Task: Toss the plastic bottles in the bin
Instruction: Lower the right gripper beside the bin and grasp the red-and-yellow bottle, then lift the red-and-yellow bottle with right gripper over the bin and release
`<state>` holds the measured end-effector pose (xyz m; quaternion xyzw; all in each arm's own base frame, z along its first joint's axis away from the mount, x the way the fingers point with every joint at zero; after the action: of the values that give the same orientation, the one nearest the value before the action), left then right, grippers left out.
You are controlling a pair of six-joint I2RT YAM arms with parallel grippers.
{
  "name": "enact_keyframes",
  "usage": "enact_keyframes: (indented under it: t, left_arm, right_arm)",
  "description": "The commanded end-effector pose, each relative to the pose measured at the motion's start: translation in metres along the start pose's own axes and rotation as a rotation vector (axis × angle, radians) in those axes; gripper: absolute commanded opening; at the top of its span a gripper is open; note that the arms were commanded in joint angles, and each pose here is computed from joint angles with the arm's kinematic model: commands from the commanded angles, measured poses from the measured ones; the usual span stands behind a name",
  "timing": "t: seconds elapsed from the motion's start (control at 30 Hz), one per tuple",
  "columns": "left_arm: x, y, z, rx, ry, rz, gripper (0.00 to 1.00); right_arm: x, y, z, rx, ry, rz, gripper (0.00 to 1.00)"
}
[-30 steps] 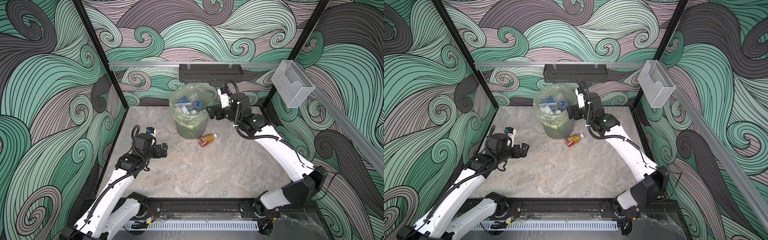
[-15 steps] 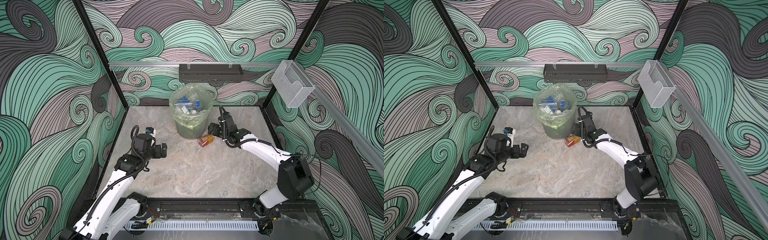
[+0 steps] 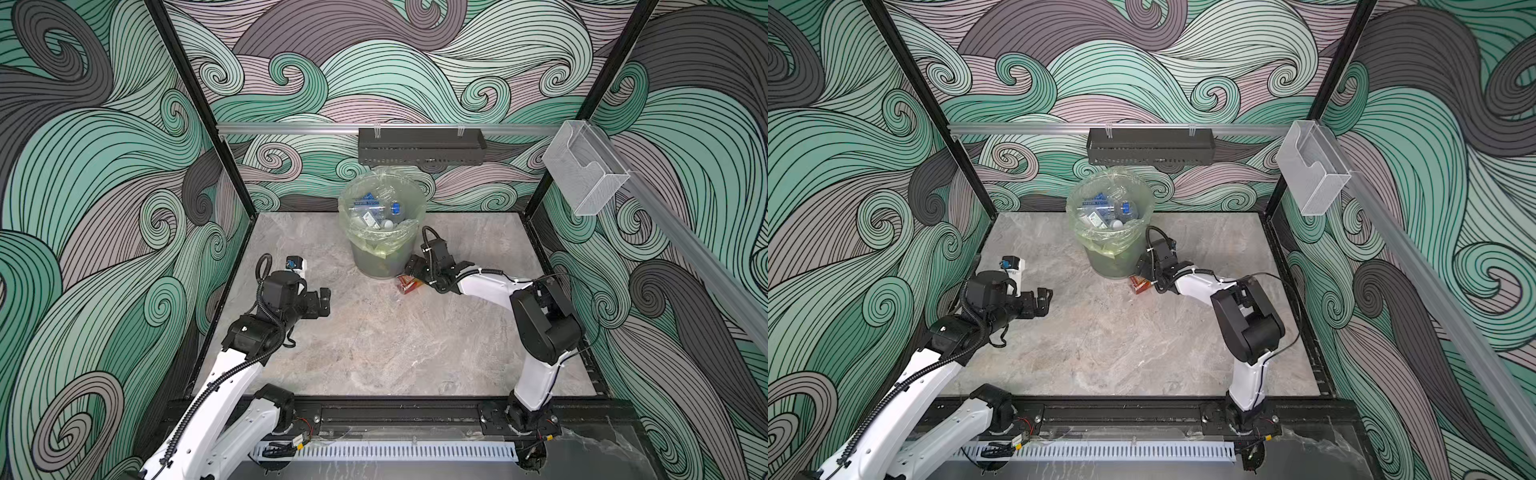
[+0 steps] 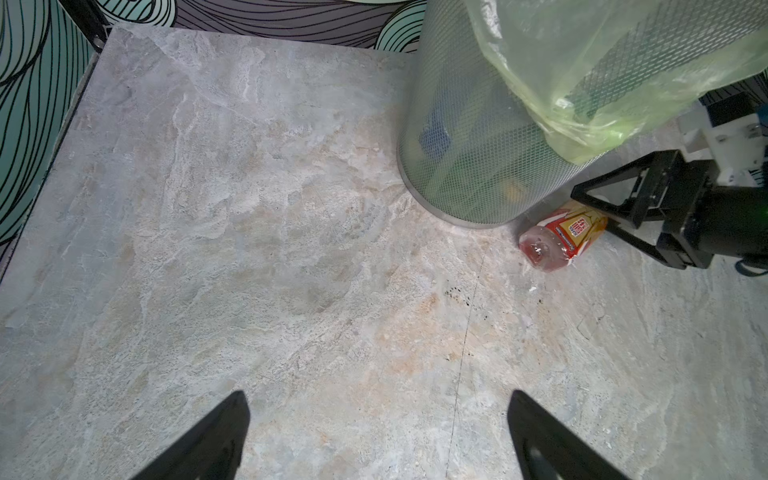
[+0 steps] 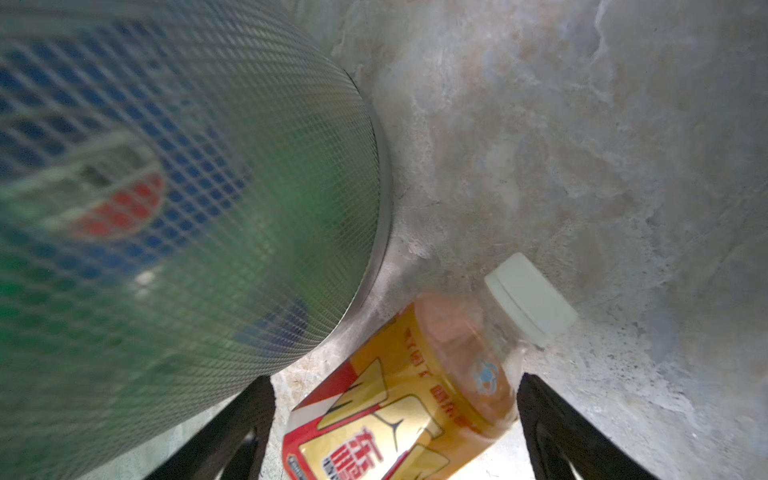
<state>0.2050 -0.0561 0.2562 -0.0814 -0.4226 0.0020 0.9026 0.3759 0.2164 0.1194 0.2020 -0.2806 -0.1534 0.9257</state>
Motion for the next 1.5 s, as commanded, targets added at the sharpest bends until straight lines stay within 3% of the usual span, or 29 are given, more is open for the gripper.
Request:
enact_keyframes:
  t: [0.0, 0.5, 1.0, 1.07, 1.2, 1.47]
  left_arm:
    - [-0.003, 0.004, 0.001, 0.025, 0.012, -0.005, 0.99]
    - [-0.002, 0.005, 0.001, 0.033, 0.012, -0.007, 0.99]
    - [-0.002, 0.004, -0.001, 0.031, 0.015, -0.003, 0.99]
    - [-0.002, 0.004, -0.002, 0.032, 0.016, -0.003, 0.99]
    - [-0.002, 0.004, -0.001, 0.032, 0.014, -0.002, 0.99]
    - [0.000, 0.003, -0.005, 0.030, 0.014, 0.008, 0.99]
  right_arm:
    - [0.002, -0.002, -0.003, -0.014, -0.002, -0.036, 0.91]
    - [-0.024, -0.029, -0.006, -0.133, 0.134, 0.136, 0.85]
    - [-0.024, -0.031, 0.006, -0.148, 0.185, 0.352, 0.76]
    - [-0.023, -0.029, 0.004, -0.148, 0.189, 0.370, 0.73]
    - [-0.019, -0.027, 0.006, -0.142, 0.171, 0.381, 0.57]
    - [-0.013, -0.021, 0.042, -0.083, 0.112, 0.402, 0.51]
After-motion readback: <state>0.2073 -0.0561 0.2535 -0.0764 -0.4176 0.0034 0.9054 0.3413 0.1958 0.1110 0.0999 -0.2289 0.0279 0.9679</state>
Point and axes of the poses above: each gripper's point midway between its finger pads, its own z axis back along the fingers, its own y axis along the line the jaws close on, x = y × z, the point moved 7 cm from there along z, back along the fingers
